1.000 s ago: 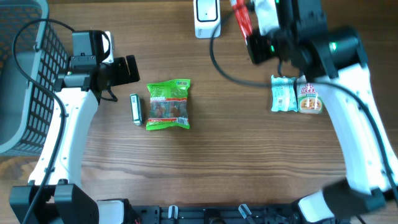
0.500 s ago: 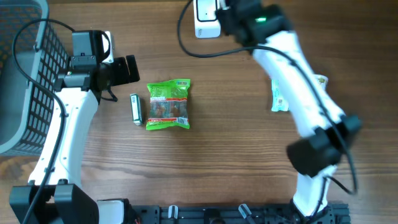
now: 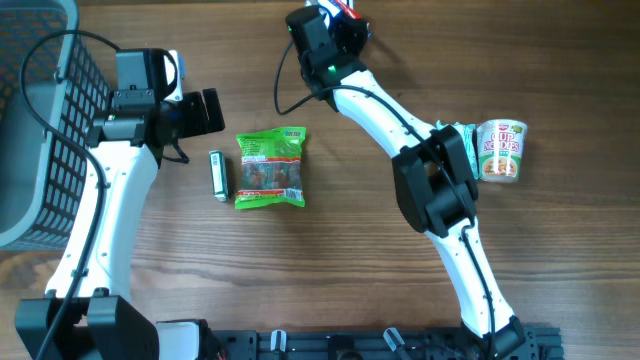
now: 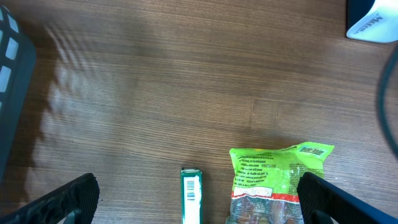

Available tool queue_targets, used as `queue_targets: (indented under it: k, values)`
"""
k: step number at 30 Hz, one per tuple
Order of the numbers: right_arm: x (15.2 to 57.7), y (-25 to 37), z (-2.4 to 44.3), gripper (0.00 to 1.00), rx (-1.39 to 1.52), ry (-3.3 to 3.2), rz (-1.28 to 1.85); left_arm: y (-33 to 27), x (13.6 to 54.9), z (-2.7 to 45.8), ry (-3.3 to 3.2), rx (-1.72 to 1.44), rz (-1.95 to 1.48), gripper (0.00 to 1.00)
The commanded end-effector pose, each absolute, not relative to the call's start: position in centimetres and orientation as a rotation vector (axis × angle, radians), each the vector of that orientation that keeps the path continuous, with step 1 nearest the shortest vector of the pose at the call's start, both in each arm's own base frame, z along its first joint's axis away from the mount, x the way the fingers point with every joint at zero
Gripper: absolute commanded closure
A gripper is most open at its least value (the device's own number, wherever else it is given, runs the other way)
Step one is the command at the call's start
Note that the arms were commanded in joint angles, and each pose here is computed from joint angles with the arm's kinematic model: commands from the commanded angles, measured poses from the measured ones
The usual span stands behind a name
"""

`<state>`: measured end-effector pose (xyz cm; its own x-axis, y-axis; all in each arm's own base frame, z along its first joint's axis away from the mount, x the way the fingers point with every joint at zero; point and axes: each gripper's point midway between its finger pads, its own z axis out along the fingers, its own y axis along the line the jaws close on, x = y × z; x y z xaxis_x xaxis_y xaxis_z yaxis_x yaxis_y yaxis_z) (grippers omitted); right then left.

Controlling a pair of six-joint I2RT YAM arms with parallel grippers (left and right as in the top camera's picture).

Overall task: Scan the item barcode
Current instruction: 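Hold the red stick over the white scanner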

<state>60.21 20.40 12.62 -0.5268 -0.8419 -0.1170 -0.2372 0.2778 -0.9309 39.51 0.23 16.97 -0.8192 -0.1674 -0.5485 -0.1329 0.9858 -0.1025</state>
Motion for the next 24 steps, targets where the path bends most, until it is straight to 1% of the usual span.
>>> queue_targets:
  k: [1,19,24]
  values:
    - [60.6,19.7,12.6,0.96,-1.013,1.911,-1.327,0.4,39.6,17.1,2.539,-0.212,-0.067,0.0]
    - [59.7,18.8,11.2,0.96,-1.121,1.955,-1.365,0.4,39.6,17.1,2.539,-0.212,-0.067,0.0]
    - [58.9,18.5,10.0,0.96,-1.213,1.983,-1.373,0.4,39.6,17.1,2.539,-0.212,-0.067,0.0]
